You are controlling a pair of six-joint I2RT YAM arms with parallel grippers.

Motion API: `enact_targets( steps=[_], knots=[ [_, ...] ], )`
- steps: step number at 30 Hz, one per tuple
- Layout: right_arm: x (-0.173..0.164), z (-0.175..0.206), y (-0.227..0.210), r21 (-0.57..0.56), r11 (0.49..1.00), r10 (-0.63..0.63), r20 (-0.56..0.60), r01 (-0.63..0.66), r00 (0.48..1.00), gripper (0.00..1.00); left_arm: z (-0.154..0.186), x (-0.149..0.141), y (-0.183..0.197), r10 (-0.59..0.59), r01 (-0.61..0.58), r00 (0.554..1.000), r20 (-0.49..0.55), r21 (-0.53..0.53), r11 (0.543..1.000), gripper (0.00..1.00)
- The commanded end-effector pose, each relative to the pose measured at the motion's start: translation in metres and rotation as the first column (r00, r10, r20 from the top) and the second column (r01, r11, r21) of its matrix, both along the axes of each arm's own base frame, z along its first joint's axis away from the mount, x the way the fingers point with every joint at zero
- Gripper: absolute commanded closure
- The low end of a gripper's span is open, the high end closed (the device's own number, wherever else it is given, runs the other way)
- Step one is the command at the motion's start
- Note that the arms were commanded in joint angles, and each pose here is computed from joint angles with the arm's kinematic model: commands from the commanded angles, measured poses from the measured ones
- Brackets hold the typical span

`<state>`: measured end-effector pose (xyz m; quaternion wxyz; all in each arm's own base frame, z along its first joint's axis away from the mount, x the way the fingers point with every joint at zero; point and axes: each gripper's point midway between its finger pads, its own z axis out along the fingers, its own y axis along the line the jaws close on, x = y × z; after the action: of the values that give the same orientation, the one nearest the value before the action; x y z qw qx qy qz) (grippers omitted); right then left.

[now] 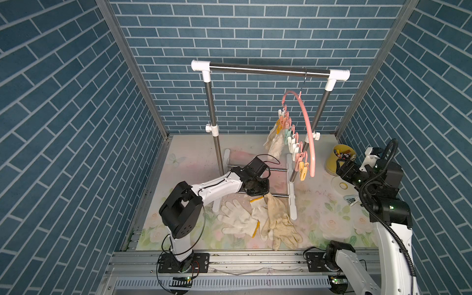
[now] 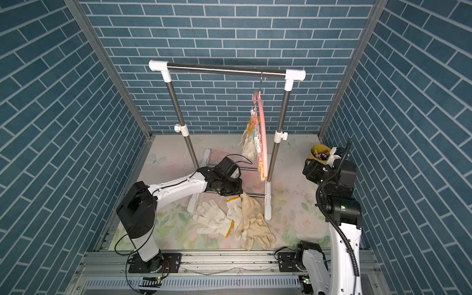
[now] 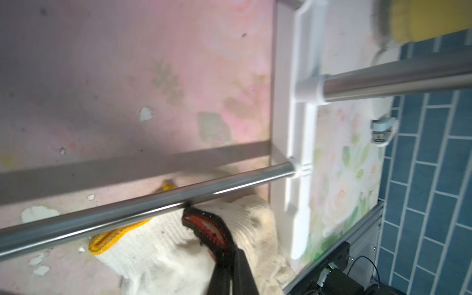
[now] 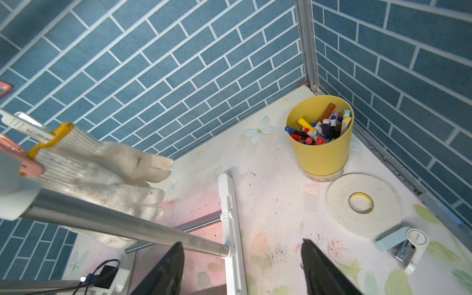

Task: Clip the gloves onto a hanger to dry
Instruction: Pick up the glove from the center of the board.

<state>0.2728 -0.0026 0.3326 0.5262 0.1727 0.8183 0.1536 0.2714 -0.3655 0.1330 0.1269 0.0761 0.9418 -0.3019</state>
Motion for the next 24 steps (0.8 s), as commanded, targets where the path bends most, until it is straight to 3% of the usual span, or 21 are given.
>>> enact_targets(
  steps=[1,4,6,8,11,14,18,19,21,24],
  knots=[
    [-0.013,0.026,0.007,-0.027,0.999,0.046,0.058,-0.045,0.997,0.27,0.047,-0.007,-0.002,-0.148,0.152,0.961,0.233,-0.001,0.988,1.0],
    [-0.02,0.036,0.013,-0.037,0.996,0.08,0.079,-0.077,0.994,0.27,0.074,-0.016,0.008,-0.243,0.253,0.888,0.391,0.027,0.967,1.0],
    [-0.024,0.041,0.017,-0.041,0.994,0.105,0.087,-0.102,0.991,0.27,0.09,-0.02,0.016,-0.326,0.324,0.813,0.483,0.09,0.942,1.0],
    [-0.028,0.047,0.024,-0.043,0.99,0.141,0.101,-0.138,0.985,0.27,0.104,-0.026,0.028,-0.418,0.384,0.714,0.561,0.184,0.905,1.0],
    [-0.035,0.062,0.044,-0.054,0.966,0.258,0.161,-0.252,0.953,0.27,0.127,-0.033,0.051,-0.535,0.422,0.526,0.661,0.344,0.839,1.0],
    [-0.051,0.082,0.075,-0.078,0.899,0.435,0.25,-0.43,0.865,0.28,0.159,-0.034,0.075,-0.564,0.351,0.338,0.754,0.455,0.818,1.0],
    [-0.079,0.104,0.116,-0.072,0.743,0.648,0.329,-0.665,0.687,0.3,0.207,-0.038,0.09,-0.535,0.256,0.08,0.841,0.502,0.826,1.0],
    [-0.083,0.107,0.122,-0.063,0.707,0.679,0.341,-0.705,0.65,0.31,0.214,-0.04,0.089,-0.539,0.257,0.033,0.842,0.514,0.818,1.0],
    [-0.089,0.112,0.131,-0.051,0.655,0.717,0.356,-0.754,0.599,0.32,0.224,-0.037,0.086,-0.552,0.265,-0.017,0.834,0.536,0.802,1.0],
    [-0.09,0.117,0.136,-0.044,0.618,0.742,0.363,-0.785,0.563,0.32,0.228,-0.029,0.081,-0.581,0.321,-0.048,0.812,0.564,0.761,1.0]
  ],
)
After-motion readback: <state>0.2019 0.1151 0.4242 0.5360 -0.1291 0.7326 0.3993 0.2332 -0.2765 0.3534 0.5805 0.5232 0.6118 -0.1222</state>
